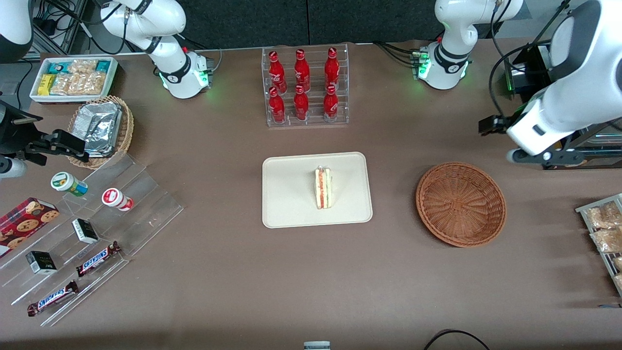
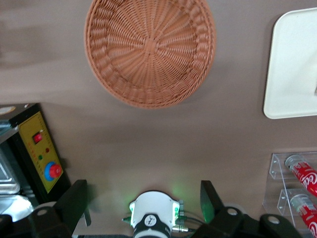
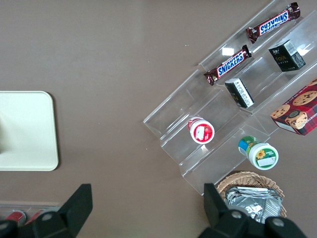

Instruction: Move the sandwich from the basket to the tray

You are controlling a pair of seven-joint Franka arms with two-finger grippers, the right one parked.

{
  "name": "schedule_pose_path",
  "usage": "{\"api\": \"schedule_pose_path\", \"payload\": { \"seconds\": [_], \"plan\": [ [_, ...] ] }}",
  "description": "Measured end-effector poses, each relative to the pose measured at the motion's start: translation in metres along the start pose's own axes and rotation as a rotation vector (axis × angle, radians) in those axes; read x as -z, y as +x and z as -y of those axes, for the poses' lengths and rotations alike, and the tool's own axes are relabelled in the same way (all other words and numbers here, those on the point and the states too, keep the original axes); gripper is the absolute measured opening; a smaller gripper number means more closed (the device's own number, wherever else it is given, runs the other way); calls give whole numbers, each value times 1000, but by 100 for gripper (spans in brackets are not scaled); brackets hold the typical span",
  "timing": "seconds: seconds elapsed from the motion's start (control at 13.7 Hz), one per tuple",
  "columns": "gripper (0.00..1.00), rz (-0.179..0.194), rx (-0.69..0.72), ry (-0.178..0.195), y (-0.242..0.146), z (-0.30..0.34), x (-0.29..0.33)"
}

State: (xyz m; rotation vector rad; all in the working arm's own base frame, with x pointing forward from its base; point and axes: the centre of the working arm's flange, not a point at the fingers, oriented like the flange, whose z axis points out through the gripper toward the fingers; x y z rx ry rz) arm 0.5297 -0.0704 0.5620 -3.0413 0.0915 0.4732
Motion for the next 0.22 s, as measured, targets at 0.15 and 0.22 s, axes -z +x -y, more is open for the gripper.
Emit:
{"api": "schedule_pose_path", "payload": {
  "seconds": [0.15, 0.22],
  "plan": [
    [100, 15, -21, 1, -12, 7, 6],
    [100, 22, -36, -1, -15, 12, 7]
  ]
}}
